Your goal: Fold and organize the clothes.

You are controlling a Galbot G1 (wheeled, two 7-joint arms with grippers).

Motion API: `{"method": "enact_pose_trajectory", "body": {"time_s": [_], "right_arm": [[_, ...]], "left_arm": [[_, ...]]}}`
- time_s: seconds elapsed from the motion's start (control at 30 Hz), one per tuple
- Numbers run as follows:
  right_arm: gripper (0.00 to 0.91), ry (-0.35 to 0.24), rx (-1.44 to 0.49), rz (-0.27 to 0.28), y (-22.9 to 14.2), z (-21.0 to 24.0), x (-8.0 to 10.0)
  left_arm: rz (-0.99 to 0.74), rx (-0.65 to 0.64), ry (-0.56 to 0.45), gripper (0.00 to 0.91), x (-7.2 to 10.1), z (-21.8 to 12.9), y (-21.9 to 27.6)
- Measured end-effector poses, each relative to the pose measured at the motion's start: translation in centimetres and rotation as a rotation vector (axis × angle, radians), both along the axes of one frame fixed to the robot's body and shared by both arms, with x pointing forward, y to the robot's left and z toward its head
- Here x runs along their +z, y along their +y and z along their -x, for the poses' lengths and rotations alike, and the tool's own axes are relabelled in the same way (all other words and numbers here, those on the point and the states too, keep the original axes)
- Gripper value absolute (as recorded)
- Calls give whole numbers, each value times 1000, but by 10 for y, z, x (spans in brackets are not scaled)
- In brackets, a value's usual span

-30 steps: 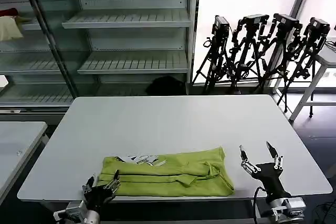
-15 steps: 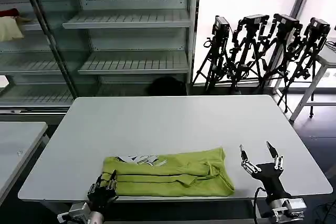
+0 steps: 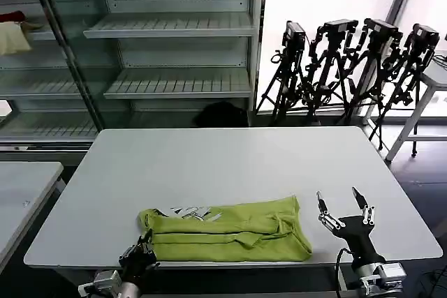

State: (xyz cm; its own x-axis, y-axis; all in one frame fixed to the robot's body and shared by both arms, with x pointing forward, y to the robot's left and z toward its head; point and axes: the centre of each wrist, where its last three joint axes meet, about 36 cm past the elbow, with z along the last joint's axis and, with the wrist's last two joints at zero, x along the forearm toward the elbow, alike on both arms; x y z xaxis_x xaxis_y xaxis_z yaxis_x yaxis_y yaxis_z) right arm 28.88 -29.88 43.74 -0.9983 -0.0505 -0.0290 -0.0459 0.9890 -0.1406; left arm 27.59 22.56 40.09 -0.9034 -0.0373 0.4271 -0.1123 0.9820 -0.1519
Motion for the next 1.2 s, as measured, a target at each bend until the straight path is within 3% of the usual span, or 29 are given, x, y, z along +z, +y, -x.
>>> {"method": "enact_pose_trajectory", "body": {"time_s": [0.27,0.5,0.73,0.93,1.03,1.2], "right_arm": [[907,-11,4,0,2,-2,5],[907,-15,8,-1,4,-5,7],[907,-18,9,-4,4,-6,7],[907,-22,7,-6,5,-7,9],[907,-23,3,-8,6,-6,9],[907,-22,-10,-8,5,-6,8]], "left_arm": [[-16,19,-32,0,18,-10,21],[-83,89,-59,0,42,-17,73],[-171,194,-123,0,83,-25,134],[-184,189,-189,0,112,-18,140],[-173,146,-206,0,113,-16,128],[-157,41,-208,0,99,-13,100]]}}
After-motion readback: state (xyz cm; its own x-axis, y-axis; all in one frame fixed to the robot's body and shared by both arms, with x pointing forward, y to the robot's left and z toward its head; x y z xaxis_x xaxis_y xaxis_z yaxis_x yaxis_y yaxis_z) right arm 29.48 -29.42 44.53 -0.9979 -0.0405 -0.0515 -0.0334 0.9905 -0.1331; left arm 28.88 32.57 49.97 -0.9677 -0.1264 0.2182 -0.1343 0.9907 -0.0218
